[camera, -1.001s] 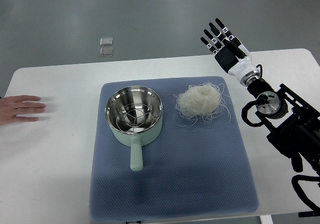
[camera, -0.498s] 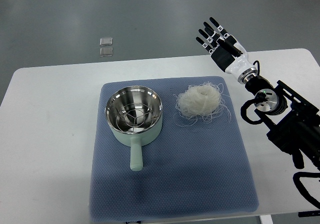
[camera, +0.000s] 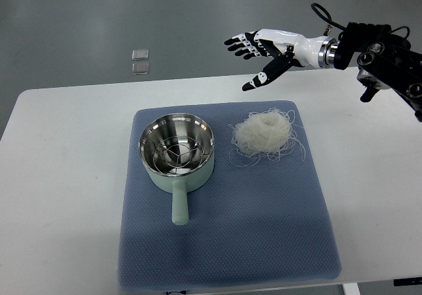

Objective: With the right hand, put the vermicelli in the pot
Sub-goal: 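Reach the right hand over and down onto the white vermicelli bundle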

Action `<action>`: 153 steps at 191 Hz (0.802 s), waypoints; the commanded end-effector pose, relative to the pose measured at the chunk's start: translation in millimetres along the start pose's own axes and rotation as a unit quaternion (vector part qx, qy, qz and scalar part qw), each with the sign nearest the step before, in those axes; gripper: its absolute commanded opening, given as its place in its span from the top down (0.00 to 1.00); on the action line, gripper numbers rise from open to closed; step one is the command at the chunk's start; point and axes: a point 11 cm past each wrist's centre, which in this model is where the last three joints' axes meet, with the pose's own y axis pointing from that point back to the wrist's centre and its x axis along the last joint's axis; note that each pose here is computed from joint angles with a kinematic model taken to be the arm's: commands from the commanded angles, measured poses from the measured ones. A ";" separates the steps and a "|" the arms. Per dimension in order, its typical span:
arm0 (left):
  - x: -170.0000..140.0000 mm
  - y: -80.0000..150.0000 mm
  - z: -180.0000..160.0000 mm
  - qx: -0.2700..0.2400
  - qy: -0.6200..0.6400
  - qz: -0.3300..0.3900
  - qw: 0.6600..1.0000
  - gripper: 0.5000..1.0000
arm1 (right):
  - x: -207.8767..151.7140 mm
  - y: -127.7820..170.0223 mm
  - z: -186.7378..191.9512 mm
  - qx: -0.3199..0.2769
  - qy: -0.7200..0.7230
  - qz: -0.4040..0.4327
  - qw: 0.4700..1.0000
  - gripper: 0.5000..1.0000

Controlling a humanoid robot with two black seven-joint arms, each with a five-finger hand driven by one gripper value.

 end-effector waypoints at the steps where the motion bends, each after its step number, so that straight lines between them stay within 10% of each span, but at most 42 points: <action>1: 0.0 0.0 0.2 0.000 0.001 0.000 1.000 0.00 | 5.7 8.6 -5.4 -0.102 0.133 -0.087 0.982 0.14; 22: 0.5 0.0 0.0 0.000 0.001 0.001 1.000 0.00 | 24.1 18.1 -10.9 -0.223 0.241 -0.115 0.938 0.14; 153: 0.5 -0.3 -1.9 0.002 0.001 0.000 1.000 0.00 | -64.5 -43.5 28.5 -0.209 0.215 -0.148 0.942 0.14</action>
